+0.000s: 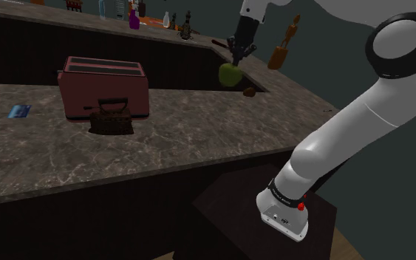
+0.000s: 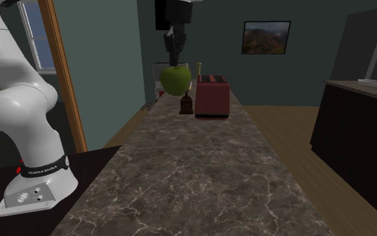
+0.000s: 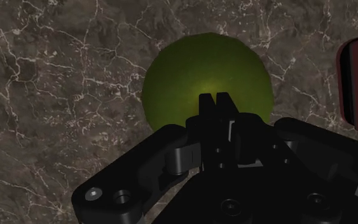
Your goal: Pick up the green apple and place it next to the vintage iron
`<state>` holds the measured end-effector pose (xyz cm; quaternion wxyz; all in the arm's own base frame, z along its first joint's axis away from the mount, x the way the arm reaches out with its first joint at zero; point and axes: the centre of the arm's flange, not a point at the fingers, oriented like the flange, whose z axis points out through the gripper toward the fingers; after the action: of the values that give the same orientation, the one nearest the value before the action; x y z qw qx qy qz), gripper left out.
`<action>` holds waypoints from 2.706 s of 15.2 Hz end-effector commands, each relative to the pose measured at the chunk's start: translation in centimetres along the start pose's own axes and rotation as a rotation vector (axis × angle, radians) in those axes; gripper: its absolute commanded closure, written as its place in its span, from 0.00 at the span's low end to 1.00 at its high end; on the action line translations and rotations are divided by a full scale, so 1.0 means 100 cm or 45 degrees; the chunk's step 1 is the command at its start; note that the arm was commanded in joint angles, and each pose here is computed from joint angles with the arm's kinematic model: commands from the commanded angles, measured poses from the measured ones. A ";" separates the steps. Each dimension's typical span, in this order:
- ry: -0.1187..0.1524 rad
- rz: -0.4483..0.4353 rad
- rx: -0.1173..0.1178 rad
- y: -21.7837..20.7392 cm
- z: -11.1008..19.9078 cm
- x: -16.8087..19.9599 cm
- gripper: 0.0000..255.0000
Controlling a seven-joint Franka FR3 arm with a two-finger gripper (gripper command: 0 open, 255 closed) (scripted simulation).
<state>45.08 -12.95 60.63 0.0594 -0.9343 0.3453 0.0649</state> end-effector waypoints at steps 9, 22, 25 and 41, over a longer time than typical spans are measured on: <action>0.001 0.002 0.000 -0.100 0.020 -0.084 1.00; 0.001 0.002 0.000 -0.228 0.047 -0.194 1.00; 0.001 0.002 0.000 -0.258 0.053 -0.220 1.00; 0.001 0.002 0.000 -0.285 0.127 -0.236 1.00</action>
<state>44.89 25.69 54.31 0.0591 -0.9341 0.3460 0.0649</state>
